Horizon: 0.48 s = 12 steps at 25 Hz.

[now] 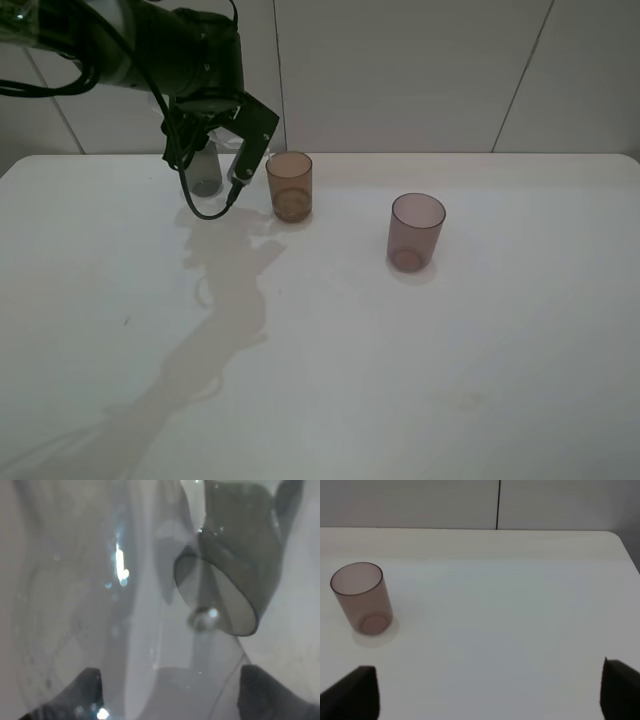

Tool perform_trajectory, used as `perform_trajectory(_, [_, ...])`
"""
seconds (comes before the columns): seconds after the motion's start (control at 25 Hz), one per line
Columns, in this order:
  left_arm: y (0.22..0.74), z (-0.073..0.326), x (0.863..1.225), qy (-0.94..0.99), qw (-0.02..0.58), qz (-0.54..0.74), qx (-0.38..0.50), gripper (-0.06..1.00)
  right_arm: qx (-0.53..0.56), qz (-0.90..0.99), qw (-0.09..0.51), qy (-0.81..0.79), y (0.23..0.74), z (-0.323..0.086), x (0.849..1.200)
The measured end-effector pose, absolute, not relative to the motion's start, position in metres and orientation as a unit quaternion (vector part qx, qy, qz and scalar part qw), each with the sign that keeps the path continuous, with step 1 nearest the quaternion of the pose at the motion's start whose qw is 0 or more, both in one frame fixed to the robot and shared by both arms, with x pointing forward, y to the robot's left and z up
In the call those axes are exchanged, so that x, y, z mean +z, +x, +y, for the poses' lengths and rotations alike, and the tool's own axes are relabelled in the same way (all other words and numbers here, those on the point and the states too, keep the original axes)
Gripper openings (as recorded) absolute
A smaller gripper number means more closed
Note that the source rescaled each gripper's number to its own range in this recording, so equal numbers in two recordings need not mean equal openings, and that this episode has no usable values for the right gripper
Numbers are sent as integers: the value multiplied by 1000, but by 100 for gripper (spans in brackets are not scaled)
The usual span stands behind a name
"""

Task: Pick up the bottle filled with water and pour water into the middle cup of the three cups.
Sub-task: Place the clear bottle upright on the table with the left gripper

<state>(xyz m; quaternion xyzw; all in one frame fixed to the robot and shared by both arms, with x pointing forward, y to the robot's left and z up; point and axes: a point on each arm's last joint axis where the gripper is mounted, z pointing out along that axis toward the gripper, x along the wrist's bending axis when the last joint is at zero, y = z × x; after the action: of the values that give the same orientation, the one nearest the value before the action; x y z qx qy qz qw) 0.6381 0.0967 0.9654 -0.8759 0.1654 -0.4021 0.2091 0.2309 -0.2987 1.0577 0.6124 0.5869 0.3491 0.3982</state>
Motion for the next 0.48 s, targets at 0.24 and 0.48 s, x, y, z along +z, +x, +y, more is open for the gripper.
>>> perform_trajectory(0.24, [638,96,965,-875,206,174,-403,1,349,587,398,612,231,-299,1058])
perform_trajectory(0.48, [638,95,965,-872,211,187,-401,1,349,587,398,612,231,-299,1058])
